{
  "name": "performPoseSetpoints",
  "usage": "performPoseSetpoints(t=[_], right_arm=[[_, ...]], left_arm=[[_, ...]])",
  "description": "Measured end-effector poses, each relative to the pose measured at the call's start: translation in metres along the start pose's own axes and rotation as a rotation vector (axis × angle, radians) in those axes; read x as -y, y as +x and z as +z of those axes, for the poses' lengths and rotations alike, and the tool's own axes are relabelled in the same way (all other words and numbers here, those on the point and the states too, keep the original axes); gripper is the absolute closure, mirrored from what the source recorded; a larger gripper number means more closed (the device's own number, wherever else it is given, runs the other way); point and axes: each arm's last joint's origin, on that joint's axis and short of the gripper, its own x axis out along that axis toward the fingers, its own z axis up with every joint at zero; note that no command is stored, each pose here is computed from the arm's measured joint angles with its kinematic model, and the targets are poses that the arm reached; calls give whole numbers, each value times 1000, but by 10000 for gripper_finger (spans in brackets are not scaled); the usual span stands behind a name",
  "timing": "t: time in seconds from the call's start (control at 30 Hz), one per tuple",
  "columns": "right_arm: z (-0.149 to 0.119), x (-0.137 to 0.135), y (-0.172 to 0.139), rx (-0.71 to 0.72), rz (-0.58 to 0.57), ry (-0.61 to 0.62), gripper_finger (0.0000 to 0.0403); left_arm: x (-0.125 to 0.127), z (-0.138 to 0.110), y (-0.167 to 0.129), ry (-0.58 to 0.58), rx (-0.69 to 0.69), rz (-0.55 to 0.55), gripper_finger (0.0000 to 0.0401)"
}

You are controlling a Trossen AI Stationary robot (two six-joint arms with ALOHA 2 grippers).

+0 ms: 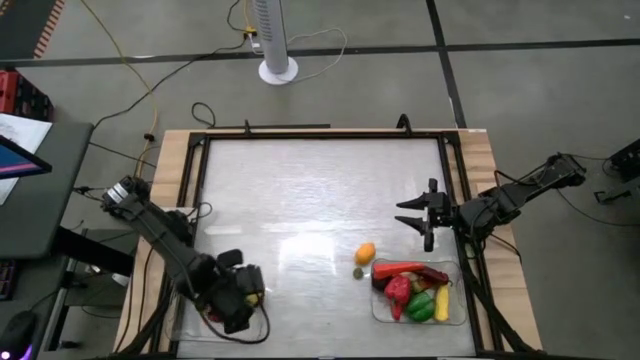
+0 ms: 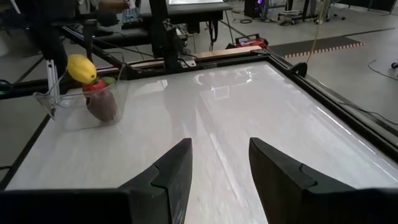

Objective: Sort produce into baskets
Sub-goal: Put the left lemon into the left transparent bin, then put the strawberry into the left transparent bin

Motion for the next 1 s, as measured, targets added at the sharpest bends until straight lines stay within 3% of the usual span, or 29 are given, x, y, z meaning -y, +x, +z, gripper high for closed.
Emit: performPoseSetpoints(t=[0.27,0.5,0.67,1.0], right_arm=[[1,0,0,10,3,9,218],[1,0,0,13,4,11,218],[1,-1,0,11,4,10,218],[-2,-4,6,-18,0,-8,218]], left_arm=[[0,-19,-2,-124,30,146,175],[-5,-11,-1,-93,54,166,119],[-19,11,1,-90,169,229,114],[-47,77,42,11,444,79,113]])
